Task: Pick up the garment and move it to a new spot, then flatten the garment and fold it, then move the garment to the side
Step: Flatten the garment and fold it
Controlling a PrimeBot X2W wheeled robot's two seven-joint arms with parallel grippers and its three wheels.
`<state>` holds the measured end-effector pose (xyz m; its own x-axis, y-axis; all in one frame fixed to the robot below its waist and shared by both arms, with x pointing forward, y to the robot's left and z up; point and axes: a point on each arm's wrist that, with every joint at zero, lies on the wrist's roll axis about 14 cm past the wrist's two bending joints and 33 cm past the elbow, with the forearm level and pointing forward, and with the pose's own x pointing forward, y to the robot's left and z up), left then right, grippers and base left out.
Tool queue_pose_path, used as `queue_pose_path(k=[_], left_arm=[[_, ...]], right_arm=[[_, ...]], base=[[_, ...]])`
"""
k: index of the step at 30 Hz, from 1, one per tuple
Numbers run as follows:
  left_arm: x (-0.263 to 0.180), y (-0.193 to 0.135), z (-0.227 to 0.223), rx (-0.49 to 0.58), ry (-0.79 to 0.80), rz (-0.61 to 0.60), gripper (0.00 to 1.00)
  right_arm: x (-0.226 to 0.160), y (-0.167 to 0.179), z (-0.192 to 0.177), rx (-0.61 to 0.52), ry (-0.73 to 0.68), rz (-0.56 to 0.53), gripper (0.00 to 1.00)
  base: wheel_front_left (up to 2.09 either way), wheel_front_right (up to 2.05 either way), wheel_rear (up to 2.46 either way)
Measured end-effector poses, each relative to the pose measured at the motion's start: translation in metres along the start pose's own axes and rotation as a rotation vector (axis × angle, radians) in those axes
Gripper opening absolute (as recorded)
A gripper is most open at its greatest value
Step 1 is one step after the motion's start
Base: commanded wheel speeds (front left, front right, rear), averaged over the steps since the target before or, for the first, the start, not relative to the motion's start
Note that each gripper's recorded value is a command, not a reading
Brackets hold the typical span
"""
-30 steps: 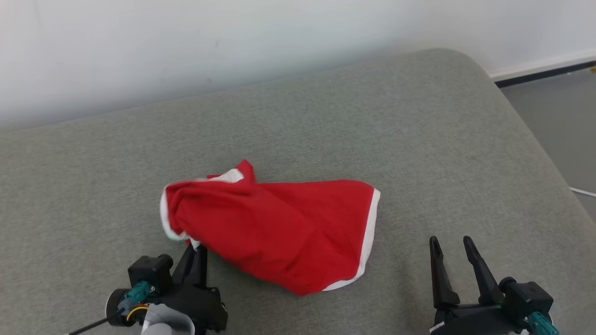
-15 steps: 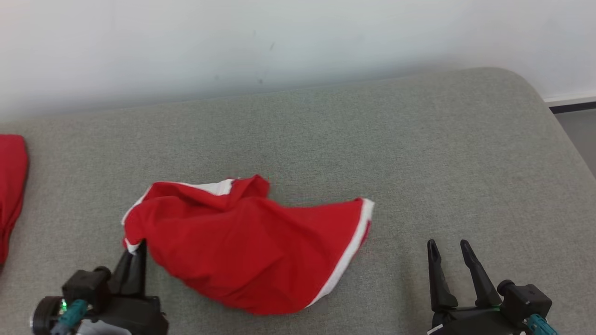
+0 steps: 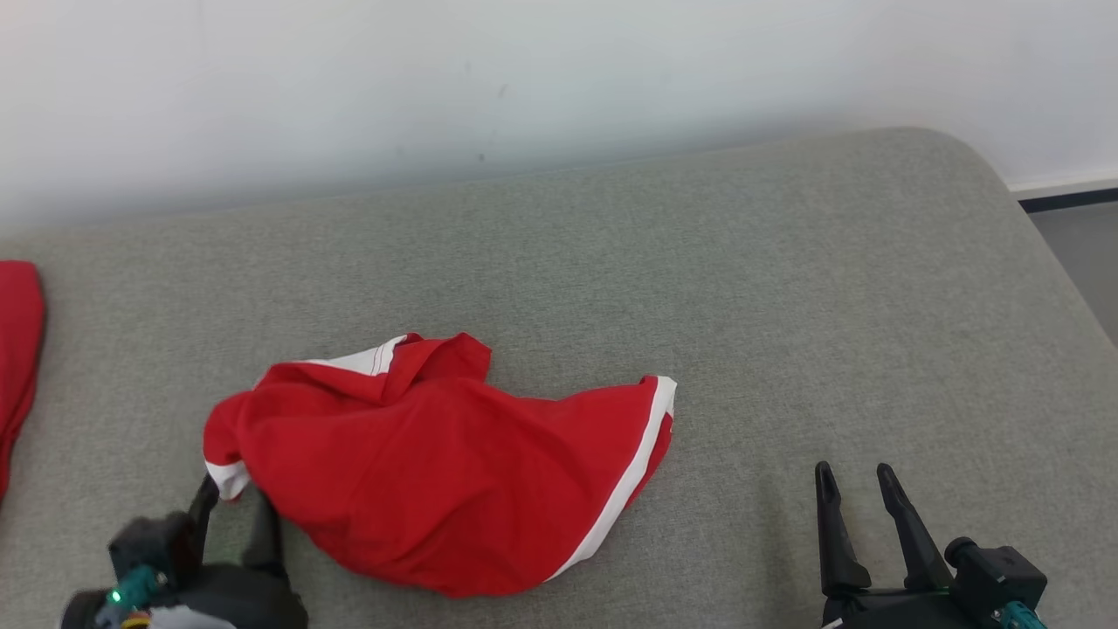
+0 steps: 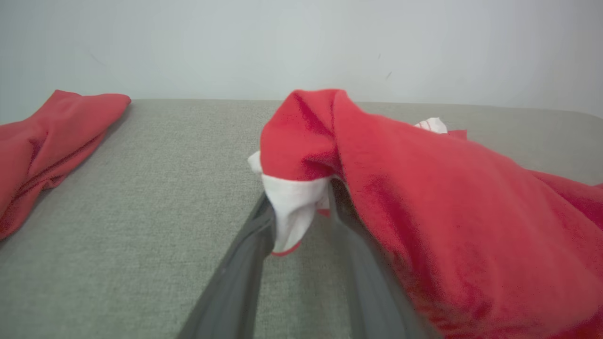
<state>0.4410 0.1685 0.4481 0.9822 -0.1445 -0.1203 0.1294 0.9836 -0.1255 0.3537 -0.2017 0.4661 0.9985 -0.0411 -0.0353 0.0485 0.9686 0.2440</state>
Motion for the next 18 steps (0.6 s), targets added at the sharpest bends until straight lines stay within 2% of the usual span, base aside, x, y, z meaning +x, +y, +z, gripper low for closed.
queue_pose_path(k=[6, 13, 18], left_arm=[[-0.041, 0.004, -0.037, -0.042, 0.083, 0.045, 1.0], [-0.077, 0.005, -0.057, -0.073, 0.123, 0.083, 1.0], [-0.077, -0.027, -0.053, -0.099, 0.102, 0.008, 1.0]], right_arm=[[0.004, 0.011, -0.004, 0.004, 0.011, 0.035, 1.0], [0.01, 0.026, -0.004, 0.007, 0.01, 0.082, 1.0], [0.011, 0.029, -0.007, 0.006, 0.017, 0.09, 1.0]], base=[[0.0, 0.0, 0.0], [0.0, 0.0, 0.0], [0.0, 0.0, 0.0]])
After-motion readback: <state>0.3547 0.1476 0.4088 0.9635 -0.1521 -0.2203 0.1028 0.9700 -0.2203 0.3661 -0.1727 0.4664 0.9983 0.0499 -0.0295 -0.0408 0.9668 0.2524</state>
